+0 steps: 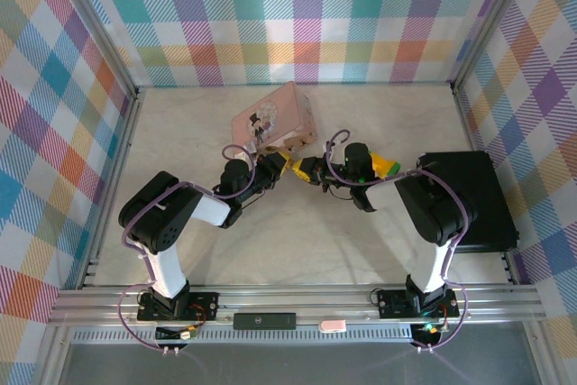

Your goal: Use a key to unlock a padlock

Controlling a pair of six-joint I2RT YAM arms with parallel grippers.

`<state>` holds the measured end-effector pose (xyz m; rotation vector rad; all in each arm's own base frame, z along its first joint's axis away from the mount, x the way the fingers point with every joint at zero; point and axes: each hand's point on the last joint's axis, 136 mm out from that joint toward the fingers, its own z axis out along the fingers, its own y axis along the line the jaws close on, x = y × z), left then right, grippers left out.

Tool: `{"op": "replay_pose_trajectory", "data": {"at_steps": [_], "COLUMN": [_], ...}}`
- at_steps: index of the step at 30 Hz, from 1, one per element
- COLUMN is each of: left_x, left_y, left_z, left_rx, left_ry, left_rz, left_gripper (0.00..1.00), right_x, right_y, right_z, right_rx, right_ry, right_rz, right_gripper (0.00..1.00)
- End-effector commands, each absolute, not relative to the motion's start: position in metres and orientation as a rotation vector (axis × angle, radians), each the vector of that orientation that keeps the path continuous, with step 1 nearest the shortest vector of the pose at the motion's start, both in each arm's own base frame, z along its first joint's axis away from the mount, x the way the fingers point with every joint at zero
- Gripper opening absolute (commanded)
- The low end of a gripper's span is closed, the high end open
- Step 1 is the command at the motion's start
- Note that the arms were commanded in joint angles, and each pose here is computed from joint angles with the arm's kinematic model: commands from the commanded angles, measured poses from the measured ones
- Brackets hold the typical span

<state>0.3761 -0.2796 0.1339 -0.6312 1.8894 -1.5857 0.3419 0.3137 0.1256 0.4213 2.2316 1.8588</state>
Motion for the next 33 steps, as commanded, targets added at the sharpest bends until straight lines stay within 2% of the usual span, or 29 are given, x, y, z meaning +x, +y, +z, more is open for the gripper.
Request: {"op": "replay_pose_trajectory", "data": {"at_steps": [1,12,19,33], "left_x": [0.342,0.34,0.337,0.334], "left_y": [-0.317,-0.322,-0.324,-0.326], "left_z": [0.193,0.193,0.206,0.19], "left_rx": [-0.325,-0.329,-0.316,-0.32], "left_ry": [1.823,1.842,1.808,1.817], "left_rz": [-1.806,-1.849,-1.878,-1.87], "left_gripper": [0.0,0.0,0.0,0.0], "right_x": [0.368,0.365,0.376,0.382], "right_y": [0.318,0.327,0.332,0.335], "right_z": [0.144,0.157,0.163,0.15], "right_rx": [0.497,0.242,0.333,0.454], "right_ry": [2.112,2.133,2.078,2.082], "right_rz": [1.853,1.668,1.753,1.816], "right_gripper": [0.0,0.0,0.0,0.0]}}
